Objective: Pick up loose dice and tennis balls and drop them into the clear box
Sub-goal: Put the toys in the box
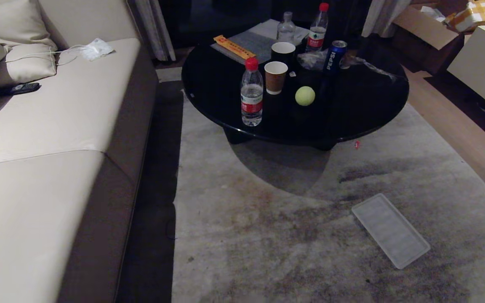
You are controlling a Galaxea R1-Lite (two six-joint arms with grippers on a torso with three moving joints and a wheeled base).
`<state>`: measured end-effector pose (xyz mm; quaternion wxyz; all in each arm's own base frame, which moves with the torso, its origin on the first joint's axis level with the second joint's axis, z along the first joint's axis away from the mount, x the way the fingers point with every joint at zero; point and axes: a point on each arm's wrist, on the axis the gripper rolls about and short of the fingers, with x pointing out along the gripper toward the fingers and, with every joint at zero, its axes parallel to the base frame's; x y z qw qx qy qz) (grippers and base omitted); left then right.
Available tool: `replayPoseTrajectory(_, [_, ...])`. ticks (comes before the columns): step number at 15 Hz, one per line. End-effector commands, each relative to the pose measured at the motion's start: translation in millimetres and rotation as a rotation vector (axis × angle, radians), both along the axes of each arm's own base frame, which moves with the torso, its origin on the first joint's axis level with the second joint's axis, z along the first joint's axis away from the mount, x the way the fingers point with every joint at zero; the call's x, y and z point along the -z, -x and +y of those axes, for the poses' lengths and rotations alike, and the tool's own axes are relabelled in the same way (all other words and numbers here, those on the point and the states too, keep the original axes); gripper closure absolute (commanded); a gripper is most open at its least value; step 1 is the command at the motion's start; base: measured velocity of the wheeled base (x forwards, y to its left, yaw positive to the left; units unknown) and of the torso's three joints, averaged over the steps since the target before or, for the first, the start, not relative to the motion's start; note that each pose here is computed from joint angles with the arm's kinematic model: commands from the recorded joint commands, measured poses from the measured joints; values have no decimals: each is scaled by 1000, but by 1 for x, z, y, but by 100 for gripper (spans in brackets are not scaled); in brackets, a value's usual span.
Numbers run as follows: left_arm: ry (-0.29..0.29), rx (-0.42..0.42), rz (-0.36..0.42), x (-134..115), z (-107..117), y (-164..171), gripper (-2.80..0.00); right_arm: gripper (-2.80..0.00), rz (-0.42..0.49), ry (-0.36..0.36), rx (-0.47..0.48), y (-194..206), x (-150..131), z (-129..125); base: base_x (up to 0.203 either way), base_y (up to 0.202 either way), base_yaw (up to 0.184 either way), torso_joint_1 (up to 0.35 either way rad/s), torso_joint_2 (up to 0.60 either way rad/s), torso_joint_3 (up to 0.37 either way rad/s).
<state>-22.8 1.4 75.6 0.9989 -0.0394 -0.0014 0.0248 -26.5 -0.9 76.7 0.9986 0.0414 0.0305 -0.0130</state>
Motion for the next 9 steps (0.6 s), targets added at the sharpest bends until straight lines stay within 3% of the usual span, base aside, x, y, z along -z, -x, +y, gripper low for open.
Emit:
replayPoseTrajectory(1, [1, -1, 2, 0, 0, 0, 0, 0, 2, 0, 0, 0, 0, 0, -184, 0, 1, 2, 6, 3])
replayPoseTrajectory(9, [1, -1, 3, 0, 0, 0, 0, 0, 4, 0, 0, 0, 0, 0, -173, 0, 0, 1, 3, 2])
